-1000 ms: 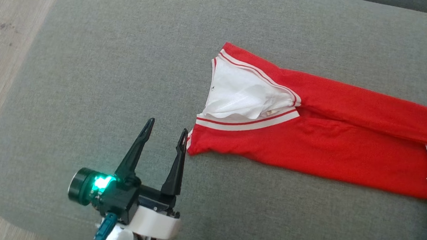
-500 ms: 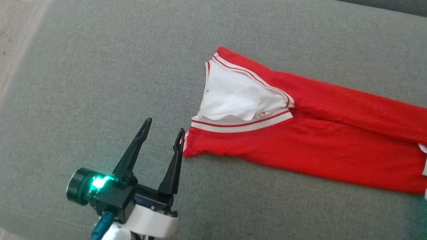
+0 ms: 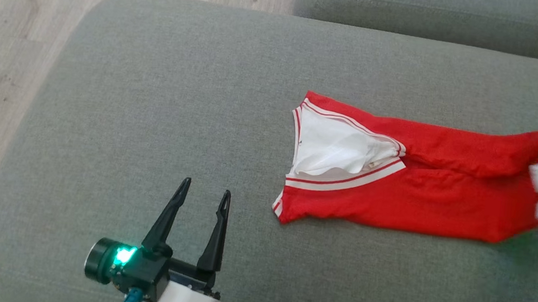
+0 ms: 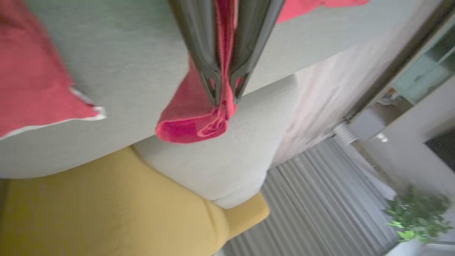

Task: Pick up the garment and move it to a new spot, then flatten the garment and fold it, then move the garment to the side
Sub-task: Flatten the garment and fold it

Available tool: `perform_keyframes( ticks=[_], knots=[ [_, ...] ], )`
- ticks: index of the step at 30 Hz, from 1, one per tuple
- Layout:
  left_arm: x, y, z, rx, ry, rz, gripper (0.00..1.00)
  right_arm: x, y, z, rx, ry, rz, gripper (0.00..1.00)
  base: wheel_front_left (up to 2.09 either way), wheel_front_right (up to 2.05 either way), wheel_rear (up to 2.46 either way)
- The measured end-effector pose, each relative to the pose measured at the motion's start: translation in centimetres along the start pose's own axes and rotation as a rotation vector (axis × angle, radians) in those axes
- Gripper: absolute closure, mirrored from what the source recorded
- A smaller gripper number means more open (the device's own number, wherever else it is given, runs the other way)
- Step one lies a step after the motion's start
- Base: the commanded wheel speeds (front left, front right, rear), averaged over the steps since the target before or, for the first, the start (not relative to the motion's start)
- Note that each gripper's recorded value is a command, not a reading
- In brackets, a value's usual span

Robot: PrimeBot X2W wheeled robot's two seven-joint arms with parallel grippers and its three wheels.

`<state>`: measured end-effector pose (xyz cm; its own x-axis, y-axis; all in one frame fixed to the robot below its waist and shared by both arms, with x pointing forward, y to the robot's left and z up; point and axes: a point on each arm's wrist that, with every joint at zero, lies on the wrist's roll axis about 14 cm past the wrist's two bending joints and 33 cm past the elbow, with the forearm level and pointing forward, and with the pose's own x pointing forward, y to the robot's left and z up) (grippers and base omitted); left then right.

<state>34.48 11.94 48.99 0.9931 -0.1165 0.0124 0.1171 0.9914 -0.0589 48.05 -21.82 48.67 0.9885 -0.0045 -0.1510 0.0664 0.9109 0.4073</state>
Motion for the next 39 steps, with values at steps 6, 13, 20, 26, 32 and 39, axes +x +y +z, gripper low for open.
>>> perform_keyframes(
  ticks=[6, 13, 20, 26, 32, 39],
  knots=[
    [-0.5, 0.6, 0.3, 0.0, -0.009, 0.018, 0.0, -0.8, 9.5, -1.4, 0.061, 0.035, 0.22, 1.0, 0.0, 0.0, 0.0],
    [-1.3, 1.5, 0.2, -0.008, -0.005, 0.056, 0.0, -1.8, 16.9, -6.3, 0.141, 0.172, 0.42, 1.0, 0.0, 0.0, 0.0],
    [-2.6, 3.0, -0.2, 0.013, 0.009, 0.103, 0.0, -2.7, 22.4, -11.0, 0.224, 0.26, 0.528, 1.0, 0.0, 0.0, 0.0],
    [-3.4, 4.1, -0.2, 0.024, 0.014, 0.14, 0.0, -2.5, 26.3, -12.9, 0.246, 0.303, 0.591, 1.0, 0.0, 0.0, 0.0],
    [-3.6, 4.4, -0.4, 0.027, 0.022, 0.153, 0.0, -3.2, 26.9, -15.7, 0.23, 0.39, 0.592, 0.0, 0.0, 0.0, 0.0],
    [-3.2, 4.2, -0.1, 0.025, 0.008, 0.14, 0.0, -4.4, 27.8, -14.9, 0.189, 0.363, 0.646, 0.0, 0.0, 0.0, 0.0]
  ],
)
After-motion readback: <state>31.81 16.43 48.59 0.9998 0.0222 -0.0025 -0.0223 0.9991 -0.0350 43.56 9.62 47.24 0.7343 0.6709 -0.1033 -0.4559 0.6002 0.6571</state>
